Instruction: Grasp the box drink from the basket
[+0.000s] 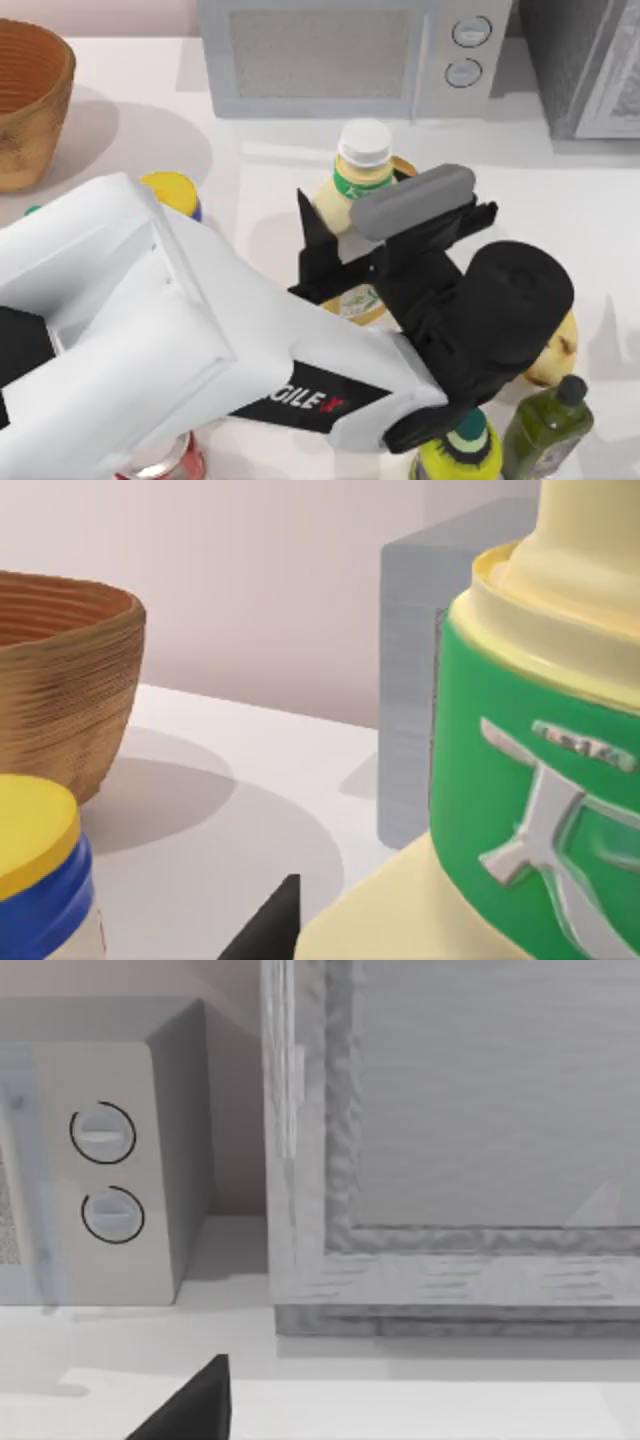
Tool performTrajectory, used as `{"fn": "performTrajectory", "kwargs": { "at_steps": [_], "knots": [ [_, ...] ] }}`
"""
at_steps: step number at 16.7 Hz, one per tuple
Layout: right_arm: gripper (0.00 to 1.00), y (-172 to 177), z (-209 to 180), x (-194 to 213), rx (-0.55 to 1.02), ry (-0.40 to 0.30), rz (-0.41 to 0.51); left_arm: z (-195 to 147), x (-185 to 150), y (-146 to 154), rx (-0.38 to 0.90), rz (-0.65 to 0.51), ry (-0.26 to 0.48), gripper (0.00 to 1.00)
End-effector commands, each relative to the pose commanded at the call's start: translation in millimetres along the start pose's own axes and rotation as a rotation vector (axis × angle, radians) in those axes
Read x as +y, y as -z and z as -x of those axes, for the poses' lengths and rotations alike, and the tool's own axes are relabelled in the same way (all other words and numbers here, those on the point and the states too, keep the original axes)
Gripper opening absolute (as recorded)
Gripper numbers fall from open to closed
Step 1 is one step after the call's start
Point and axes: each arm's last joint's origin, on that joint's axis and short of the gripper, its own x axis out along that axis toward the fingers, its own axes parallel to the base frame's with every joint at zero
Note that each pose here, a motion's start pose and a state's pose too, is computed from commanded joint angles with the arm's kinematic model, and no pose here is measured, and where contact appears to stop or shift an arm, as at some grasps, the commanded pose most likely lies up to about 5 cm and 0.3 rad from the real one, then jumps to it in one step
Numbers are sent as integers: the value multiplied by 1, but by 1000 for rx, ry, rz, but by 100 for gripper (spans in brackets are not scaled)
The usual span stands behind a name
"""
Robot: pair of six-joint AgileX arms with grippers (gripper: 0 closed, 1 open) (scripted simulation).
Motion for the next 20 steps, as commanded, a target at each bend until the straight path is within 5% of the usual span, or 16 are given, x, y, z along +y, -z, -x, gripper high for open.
{"fn": "performTrajectory", "kwargs": {
  "at_steps": [1,14,20],
  "knots": [
    [100,0,0,0,0,0,0,0,0,0,0,0,0,0],
    [100,0,0,0,0,0,0,0,0,0,0,0,0,98],
    [100,0,0,0,0,0,0,0,0,0,0,0,0,100]
  ]
}}
